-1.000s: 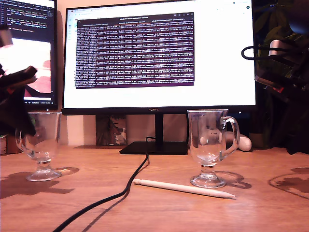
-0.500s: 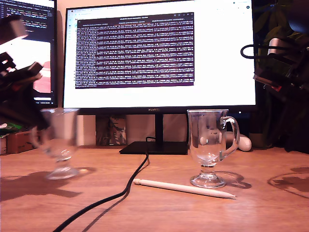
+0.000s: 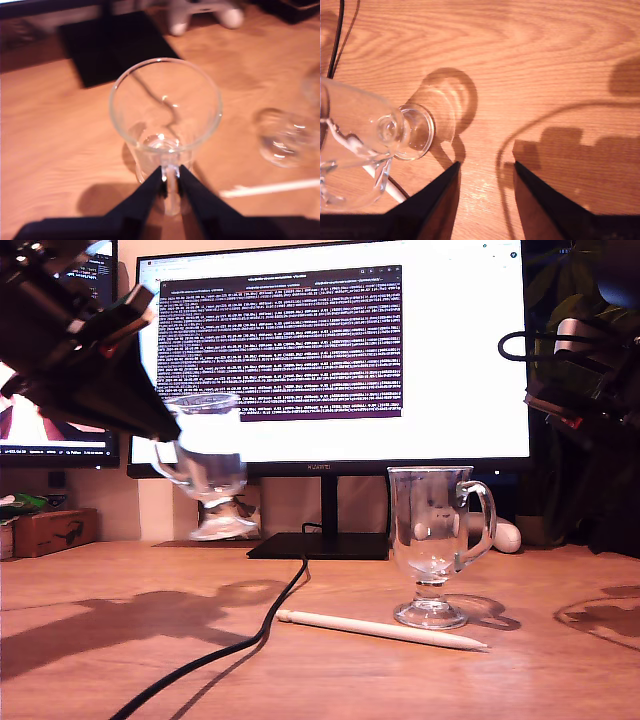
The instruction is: Pick the small glass cups in front of you with each of your hands, and place them behind the white pen
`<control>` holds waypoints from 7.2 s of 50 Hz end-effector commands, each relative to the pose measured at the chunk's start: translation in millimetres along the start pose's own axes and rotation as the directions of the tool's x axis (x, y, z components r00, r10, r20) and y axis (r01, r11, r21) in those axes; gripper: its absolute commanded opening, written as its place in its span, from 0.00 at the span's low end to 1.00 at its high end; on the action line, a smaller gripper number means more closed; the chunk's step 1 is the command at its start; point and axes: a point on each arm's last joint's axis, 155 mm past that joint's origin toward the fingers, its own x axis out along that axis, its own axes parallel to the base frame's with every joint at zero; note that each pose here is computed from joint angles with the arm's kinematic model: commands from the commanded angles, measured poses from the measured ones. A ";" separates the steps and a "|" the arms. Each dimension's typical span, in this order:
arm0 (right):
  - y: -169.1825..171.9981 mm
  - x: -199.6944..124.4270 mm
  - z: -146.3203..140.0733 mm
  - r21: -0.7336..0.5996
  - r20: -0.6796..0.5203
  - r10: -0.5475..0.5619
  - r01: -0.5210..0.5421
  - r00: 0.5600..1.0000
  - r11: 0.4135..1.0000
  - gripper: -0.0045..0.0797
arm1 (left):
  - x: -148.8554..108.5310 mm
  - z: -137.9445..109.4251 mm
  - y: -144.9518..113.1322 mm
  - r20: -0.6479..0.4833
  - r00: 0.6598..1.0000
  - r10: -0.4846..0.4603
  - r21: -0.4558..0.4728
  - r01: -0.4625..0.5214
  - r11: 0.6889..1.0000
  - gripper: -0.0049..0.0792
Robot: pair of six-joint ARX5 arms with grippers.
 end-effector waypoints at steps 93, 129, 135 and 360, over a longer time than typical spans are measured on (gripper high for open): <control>1.9 -1.1 6.5 -0.030 0.020 0.007 -0.007 1.000 1.000 0.41 | 73.2 -8.0 -66.4 -0.104 0.981 -0.165 0.080 0.173 0.982 0.03; 2.7 -1.2 8.9 -0.032 0.030 0.010 -0.009 1.000 0.999 0.41 | 75.8 -12.8 -68.1 -0.118 0.979 -0.169 0.079 0.178 0.981 0.03; 2.7 -1.2 8.9 -0.033 0.030 0.010 -0.009 1.000 0.999 0.41 | 75.9 -12.8 -68.1 -0.118 0.979 -0.169 0.079 0.178 0.981 0.03; -7.6 -1.3 6.1 -0.078 0.022 -0.044 0.046 0.999 0.996 0.04 | 83.9 -33.1 -69.1 -0.189 0.960 -0.209 0.052 0.222 0.974 0.03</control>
